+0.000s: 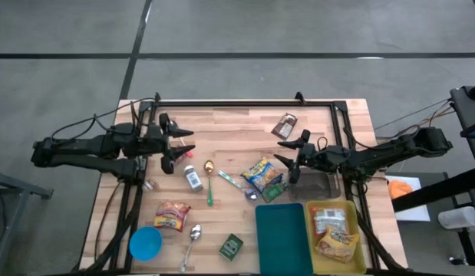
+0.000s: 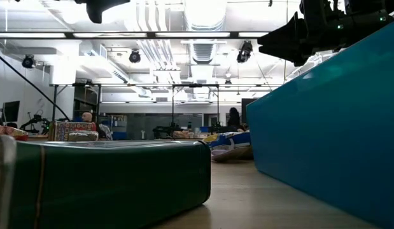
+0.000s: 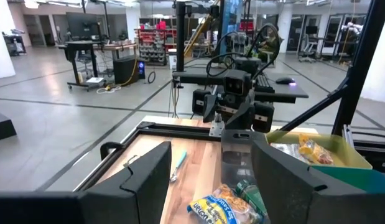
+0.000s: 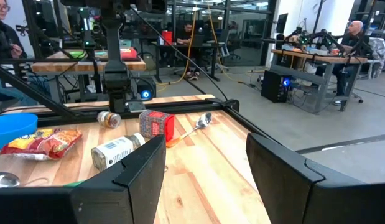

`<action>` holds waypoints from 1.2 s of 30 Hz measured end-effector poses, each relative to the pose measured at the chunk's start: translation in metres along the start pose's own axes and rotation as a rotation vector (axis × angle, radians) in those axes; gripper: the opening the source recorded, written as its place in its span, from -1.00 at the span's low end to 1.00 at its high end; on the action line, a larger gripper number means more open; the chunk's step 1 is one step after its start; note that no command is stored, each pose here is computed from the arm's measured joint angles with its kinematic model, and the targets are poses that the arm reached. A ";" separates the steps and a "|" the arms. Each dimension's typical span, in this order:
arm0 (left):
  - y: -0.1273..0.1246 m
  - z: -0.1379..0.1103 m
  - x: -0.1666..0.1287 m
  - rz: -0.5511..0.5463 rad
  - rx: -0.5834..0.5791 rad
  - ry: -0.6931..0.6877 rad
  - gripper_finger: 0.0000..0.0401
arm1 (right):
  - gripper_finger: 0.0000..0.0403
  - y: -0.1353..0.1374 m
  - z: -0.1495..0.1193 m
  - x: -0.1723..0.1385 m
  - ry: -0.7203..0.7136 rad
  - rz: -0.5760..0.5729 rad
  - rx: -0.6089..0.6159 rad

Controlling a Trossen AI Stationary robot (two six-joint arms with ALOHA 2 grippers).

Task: Pick & Place Food Item
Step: Put the blue noodle pack into the yellow bin

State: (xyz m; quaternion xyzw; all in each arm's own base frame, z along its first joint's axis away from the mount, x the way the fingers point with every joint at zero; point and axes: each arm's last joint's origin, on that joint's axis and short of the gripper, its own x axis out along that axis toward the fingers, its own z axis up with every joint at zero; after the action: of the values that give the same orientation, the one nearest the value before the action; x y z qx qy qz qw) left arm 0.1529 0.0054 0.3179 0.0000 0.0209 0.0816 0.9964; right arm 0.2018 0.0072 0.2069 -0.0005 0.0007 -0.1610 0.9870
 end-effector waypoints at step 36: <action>0.000 -0.002 0.000 0.000 -0.002 0.026 0.10 | 0.10 0.000 0.000 0.000 0.000 0.000 0.000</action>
State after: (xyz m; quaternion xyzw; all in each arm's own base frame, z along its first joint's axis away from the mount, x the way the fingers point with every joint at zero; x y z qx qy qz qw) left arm 0.1526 0.0054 0.3155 -0.0023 0.0338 0.0817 0.9961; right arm 0.2018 0.0072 0.2069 -0.0006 0.0007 -0.1611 0.9869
